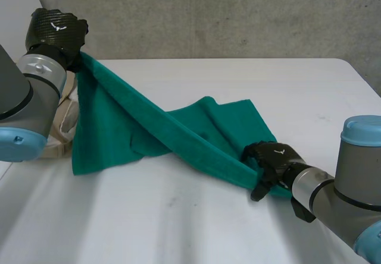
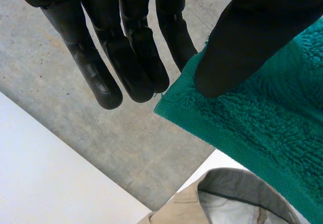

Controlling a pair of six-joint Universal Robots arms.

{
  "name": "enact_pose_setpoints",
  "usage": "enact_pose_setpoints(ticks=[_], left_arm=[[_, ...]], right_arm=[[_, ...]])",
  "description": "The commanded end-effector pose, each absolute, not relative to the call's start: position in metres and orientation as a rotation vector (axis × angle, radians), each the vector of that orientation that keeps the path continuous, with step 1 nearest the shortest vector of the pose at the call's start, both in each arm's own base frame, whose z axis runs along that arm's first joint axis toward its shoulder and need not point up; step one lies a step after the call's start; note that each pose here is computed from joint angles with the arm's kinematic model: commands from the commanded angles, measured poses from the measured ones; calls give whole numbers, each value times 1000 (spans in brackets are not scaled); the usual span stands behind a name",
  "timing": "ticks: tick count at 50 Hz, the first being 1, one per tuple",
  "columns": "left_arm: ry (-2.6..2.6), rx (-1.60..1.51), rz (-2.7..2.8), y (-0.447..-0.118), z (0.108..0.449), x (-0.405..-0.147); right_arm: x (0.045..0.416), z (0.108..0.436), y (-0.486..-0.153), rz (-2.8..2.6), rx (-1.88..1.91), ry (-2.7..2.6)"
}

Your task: Fold the laundry.

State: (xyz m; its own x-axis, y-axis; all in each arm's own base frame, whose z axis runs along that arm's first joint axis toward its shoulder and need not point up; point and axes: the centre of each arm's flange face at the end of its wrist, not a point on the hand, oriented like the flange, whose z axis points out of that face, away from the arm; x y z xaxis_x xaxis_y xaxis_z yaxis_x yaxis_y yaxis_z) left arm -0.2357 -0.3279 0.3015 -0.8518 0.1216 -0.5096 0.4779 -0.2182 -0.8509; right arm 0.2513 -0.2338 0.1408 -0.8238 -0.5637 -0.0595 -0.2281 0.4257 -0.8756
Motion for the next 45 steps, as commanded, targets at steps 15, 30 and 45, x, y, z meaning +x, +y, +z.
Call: enact_pose_setpoints(ticks=[15, 30, 45], left_arm=[[1873, 753, -2085, -305, 286, -226], [2031, 978, -1965, -235, 287, -224], [1992, 940, -2000, -336, 250, -259]], right_arm=[[186, 245, -270, -1962, -1093, 2325], [173, 348, -257, -1973, -1403, 2339], [192, 277, -373, -1844, -1421, 2419]])
